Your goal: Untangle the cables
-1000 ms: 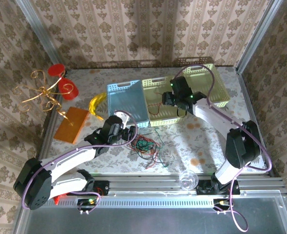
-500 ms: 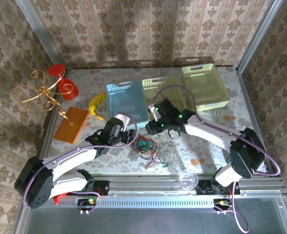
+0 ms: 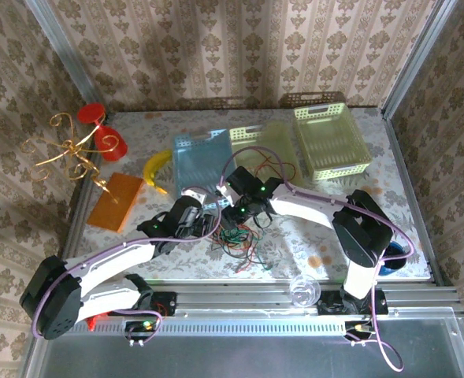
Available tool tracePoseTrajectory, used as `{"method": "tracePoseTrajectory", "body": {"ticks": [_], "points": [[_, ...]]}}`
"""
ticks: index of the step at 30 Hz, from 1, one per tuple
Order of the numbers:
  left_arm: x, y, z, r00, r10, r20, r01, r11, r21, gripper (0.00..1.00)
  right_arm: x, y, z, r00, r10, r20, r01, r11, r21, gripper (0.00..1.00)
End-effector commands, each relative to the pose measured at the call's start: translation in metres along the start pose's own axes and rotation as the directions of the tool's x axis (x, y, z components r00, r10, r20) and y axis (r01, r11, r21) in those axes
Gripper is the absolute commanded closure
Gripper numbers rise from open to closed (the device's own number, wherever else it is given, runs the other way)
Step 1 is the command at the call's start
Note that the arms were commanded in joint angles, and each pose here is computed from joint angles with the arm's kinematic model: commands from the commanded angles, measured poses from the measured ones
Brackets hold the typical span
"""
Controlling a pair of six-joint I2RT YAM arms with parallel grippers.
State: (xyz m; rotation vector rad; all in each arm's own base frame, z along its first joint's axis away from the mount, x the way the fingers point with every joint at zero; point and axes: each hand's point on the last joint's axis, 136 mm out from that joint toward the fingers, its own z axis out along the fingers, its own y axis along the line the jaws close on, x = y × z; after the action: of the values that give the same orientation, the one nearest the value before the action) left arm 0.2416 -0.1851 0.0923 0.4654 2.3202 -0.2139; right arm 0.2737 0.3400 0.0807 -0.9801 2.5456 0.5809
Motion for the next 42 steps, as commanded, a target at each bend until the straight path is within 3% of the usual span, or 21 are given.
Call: {"method": "tracePoseTrajectory", "body": {"ticks": [1, 8, 16, 27, 42], "points": [[-0.002, -0.009, -0.004, 0.999, 0.036, 0.006, -0.036, 0.998, 0.042, 0.27, 0.008, -0.004, 0.000, 1.000, 0.002, -0.027, -0.002, 1.000, 0.007, 0.44], [0.002, -0.048, -0.001, 0.989, 0.146, -0.006, -0.142, 0.971, 0.193, 0.27, 0.046, -0.021, -0.028, 0.998, 0.039, -0.048, -0.035, 0.996, 0.084, 0.45], [0.010, -0.067, 0.016, 0.963, 0.266, -0.040, -0.252, 0.944, 0.213, 0.27, 0.071, -0.042, -0.030, 0.986, 0.161, -0.037, -0.157, 0.982, 0.105, 0.55], [0.028, -0.067, 0.025, 0.958, 0.274, -0.084, -0.254, 0.947, 0.196, 0.27, 0.073, -0.051, -0.011, 0.975, 0.211, -0.070, -0.205, 0.975, 0.081, 0.67], [0.032, -0.062, 0.028, 0.958, 0.273, -0.090, -0.255, 0.951, 0.173, 0.27, 0.108, -0.050, 0.004, 0.954, 0.237, -0.185, -0.224, 0.971, 0.087, 0.68]]}}
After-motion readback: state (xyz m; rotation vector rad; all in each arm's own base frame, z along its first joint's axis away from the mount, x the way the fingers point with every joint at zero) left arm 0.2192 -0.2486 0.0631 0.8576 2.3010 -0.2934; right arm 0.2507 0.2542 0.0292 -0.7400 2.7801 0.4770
